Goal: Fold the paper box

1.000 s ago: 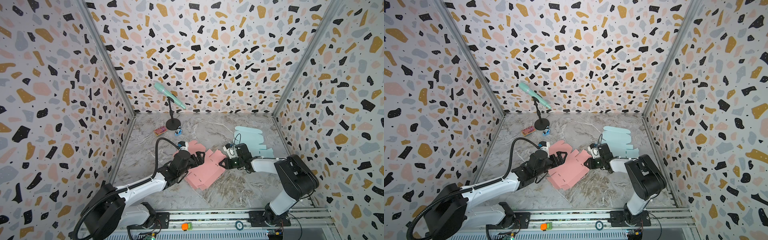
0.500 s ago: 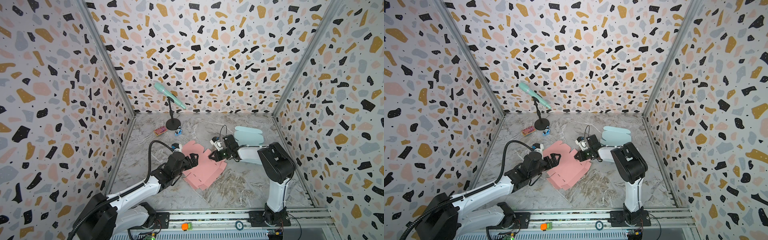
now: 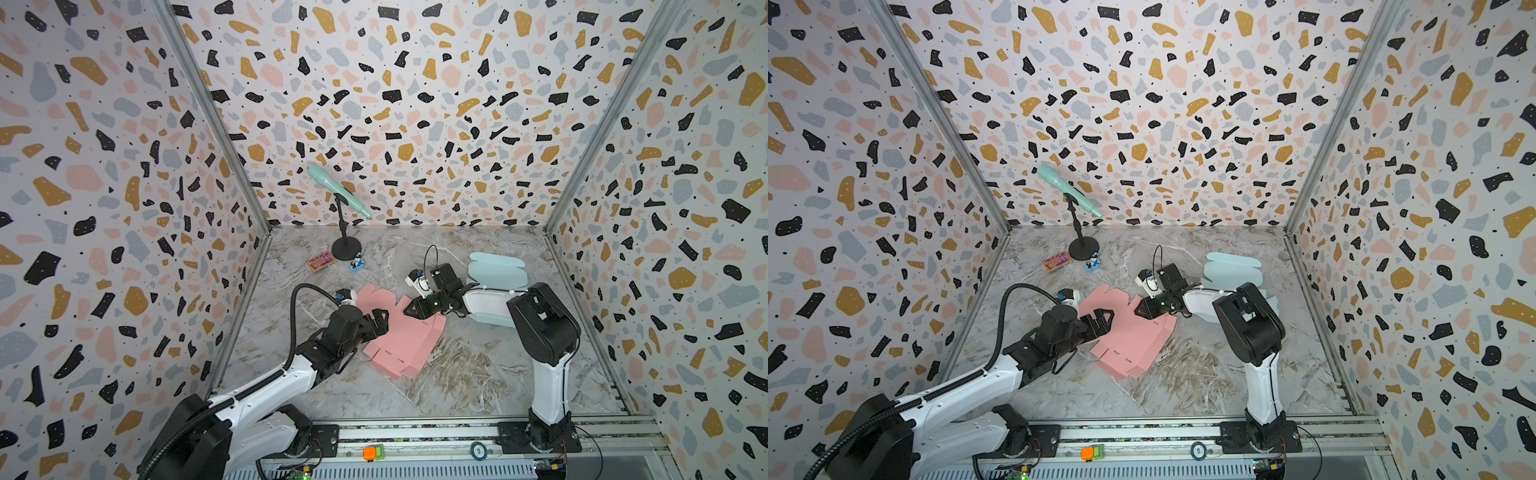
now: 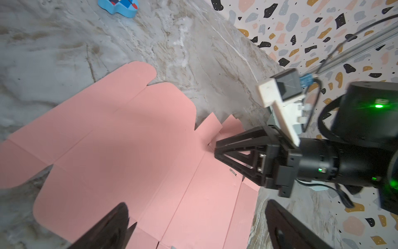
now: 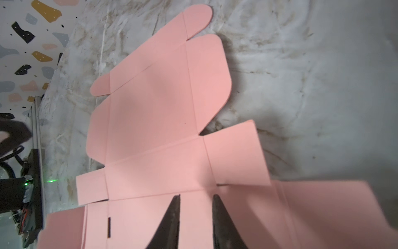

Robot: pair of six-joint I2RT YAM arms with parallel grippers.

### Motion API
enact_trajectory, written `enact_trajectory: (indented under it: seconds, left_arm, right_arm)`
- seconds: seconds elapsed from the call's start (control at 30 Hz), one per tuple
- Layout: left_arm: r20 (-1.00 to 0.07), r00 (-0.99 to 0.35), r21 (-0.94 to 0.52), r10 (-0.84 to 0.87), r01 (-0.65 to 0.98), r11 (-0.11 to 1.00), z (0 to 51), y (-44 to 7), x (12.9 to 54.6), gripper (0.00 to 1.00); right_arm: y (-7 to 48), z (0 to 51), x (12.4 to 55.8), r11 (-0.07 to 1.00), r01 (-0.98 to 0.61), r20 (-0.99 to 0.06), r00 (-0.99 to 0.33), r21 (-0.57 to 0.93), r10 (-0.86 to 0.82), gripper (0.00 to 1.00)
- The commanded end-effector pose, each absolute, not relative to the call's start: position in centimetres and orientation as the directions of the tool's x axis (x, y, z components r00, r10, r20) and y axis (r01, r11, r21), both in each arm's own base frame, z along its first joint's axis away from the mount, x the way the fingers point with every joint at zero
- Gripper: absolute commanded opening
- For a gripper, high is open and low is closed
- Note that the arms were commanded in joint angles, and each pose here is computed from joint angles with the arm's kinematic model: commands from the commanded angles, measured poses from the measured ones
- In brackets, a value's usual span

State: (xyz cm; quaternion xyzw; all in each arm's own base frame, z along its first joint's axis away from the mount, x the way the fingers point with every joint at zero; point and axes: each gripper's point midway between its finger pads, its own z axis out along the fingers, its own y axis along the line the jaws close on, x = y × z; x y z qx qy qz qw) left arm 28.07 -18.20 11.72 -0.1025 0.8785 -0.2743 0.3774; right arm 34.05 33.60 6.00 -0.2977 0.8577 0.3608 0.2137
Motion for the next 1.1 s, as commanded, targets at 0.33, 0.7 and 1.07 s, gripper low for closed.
enact_trajectory:
  seconds: [0.33,0.7,1.07]
  left_arm:
    - [-0.625,-0.750,-0.480,-0.214,0.153,0.864,9.5,-20.1,28.5,1.00]
    - [-0.625,-0.758,-0.474,-0.188,0.177,0.862,9.1,-20.6,28.7,1.00]
    - [-0.630,-0.750,-0.476,-0.200,0.170,0.863,9.7,-20.3,28.5,1.00]
  right_arm:
    - [24.6,9.5,27.0,0.710,-0.421,-0.492,-0.862,0.565,-0.121,0.62]
    - [24.1,5.9,26.1,0.707,-0.330,-0.415,-0.908,0.625,-0.058,0.64]
    - [25.5,4.7,28.4,0.684,-0.350,-0.415,-0.907,0.640,-0.076,0.49]
